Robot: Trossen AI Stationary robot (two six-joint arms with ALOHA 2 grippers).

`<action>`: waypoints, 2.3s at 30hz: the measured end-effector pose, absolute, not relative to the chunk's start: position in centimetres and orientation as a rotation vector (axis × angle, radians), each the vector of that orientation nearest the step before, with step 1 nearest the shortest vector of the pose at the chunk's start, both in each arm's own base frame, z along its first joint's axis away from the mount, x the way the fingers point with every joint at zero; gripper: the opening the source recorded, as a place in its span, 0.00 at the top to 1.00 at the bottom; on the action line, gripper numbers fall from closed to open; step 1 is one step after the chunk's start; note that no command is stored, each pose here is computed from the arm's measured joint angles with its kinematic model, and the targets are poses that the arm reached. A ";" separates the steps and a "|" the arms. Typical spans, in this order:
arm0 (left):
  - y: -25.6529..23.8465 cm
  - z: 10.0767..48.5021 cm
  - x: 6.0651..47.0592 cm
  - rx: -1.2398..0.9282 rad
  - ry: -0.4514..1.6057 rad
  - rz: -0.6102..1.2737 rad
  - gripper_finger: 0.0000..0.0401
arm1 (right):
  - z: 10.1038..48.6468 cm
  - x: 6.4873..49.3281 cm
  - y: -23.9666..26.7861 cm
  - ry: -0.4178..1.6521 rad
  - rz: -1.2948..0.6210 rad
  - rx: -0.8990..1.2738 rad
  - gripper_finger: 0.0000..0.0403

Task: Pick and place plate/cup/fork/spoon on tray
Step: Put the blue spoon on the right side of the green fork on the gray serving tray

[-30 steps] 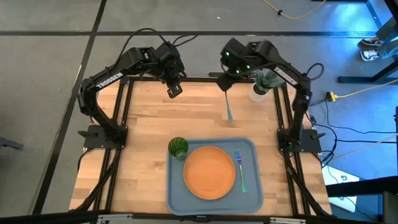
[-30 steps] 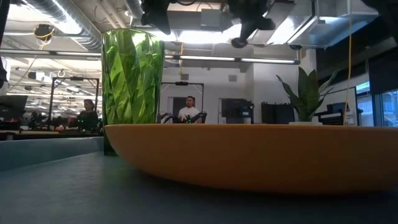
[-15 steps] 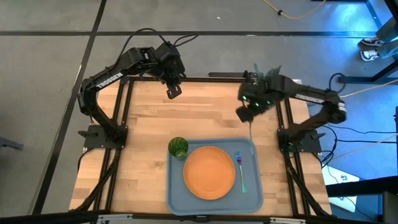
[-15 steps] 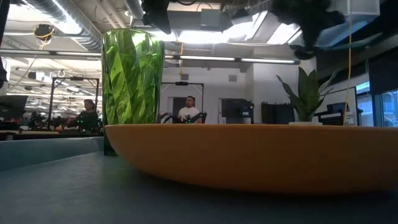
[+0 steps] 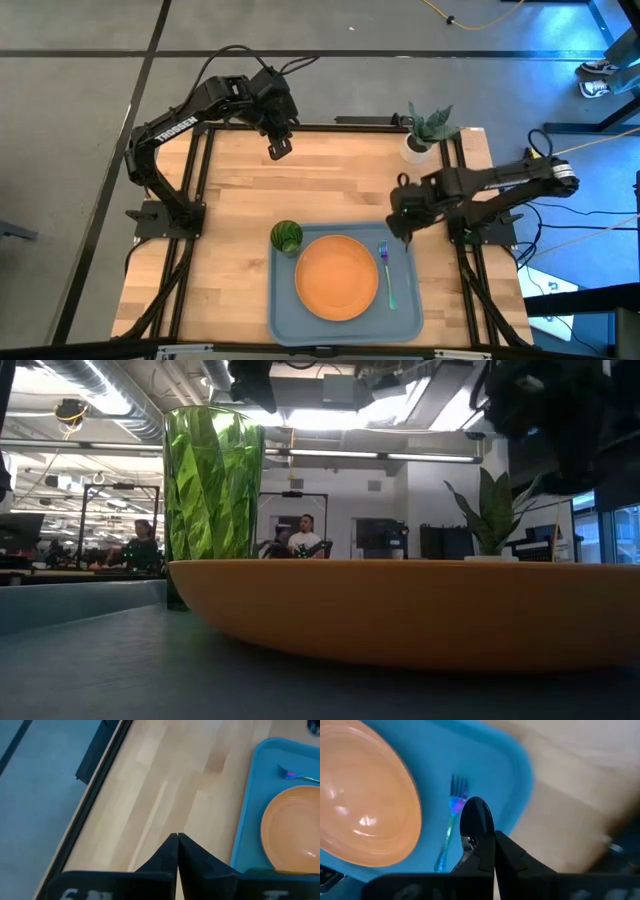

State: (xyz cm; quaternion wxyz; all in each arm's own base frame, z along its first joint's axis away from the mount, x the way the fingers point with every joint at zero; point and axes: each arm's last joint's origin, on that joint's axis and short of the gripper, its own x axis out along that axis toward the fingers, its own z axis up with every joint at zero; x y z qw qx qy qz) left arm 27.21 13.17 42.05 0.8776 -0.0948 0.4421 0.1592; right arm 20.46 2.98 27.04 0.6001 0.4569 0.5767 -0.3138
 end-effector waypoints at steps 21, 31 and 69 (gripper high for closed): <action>13.2 42.1 27.2 -0.221 0.918 0.343 1.00 | 15.9 18.4 4.4 1.401 -0.619 1.124 1.00; 13.2 42.1 27.2 -0.223 0.917 0.344 1.00 | 14.5 18.4 4.3 1.332 -0.547 1.100 1.00; 13.2 42.1 27.2 -0.246 0.911 0.356 1.00 | 14.5 18.7 4.3 1.311 -0.510 1.121 0.91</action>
